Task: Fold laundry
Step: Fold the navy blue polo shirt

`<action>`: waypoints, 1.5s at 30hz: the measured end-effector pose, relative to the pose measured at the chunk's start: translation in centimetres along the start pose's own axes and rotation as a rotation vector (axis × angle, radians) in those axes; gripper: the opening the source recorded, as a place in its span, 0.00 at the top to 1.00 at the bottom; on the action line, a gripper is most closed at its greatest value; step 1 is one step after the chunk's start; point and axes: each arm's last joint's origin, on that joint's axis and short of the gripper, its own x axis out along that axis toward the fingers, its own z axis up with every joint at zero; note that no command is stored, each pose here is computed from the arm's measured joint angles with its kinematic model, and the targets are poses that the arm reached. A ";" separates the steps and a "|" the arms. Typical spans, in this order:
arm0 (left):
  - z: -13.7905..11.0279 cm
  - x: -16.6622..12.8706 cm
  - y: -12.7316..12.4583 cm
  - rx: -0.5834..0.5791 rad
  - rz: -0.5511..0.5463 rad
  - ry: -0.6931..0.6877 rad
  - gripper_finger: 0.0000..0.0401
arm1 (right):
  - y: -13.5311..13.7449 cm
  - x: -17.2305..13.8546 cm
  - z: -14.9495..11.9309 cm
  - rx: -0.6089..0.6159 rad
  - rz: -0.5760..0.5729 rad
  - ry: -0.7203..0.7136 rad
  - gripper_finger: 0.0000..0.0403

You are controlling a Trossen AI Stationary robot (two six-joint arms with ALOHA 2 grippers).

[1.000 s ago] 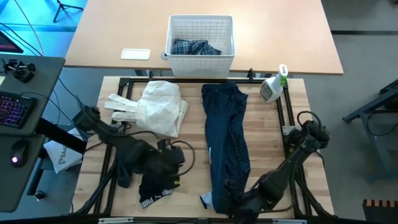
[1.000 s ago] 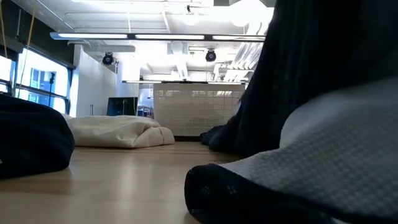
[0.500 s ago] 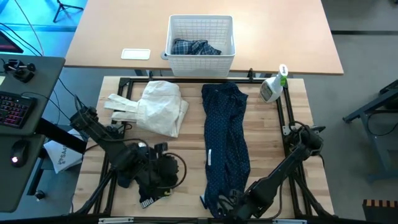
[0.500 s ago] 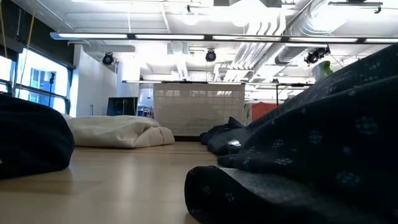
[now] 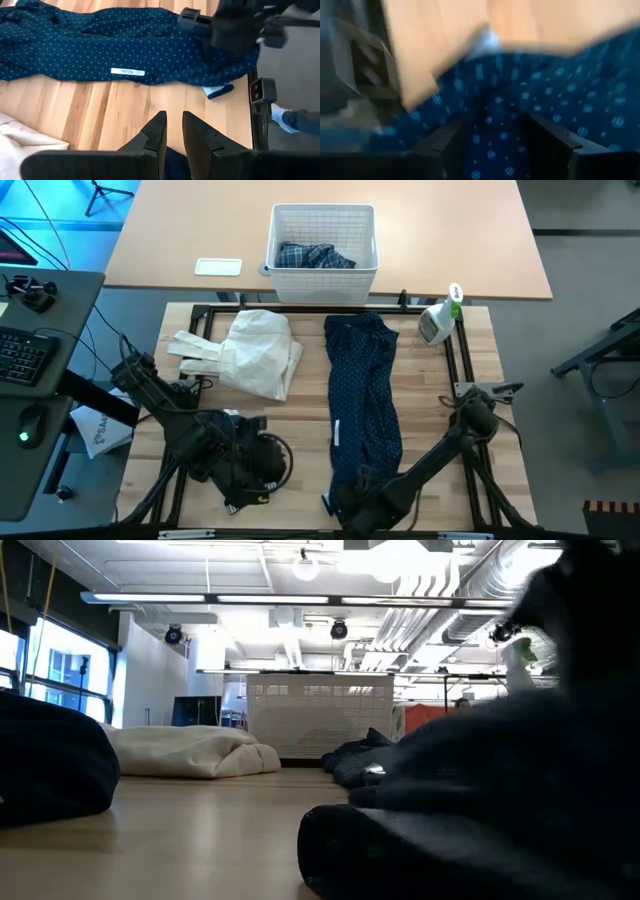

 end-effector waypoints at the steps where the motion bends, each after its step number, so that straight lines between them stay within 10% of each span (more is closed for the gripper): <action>1: 0.0 0.0 0.0 0.000 0.000 0.001 0.88 | -0.1 0.8 -0.4 -0.008 -0.018 0.042 0.56; 11: 0.8 0.8 1.2 0.056 0.052 -0.009 0.88 | -1.5 0.5 -1.7 0.007 -0.113 0.245 0.97; 20: 2.5 2.0 2.8 0.197 0.036 -0.025 0.88 | -1.6 -9.4 0.4 0.042 0.160 0.110 0.95; 35: 1.8 7.6 0.1 0.447 -0.310 -0.258 0.88 | -0.5 -13.5 -3.0 0.019 0.166 0.004 0.43; 45: 1.6 18.3 -2.6 0.692 -0.468 -0.334 0.77 | 0.4 -8.7 -12.1 -0.229 0.205 -0.017 0.39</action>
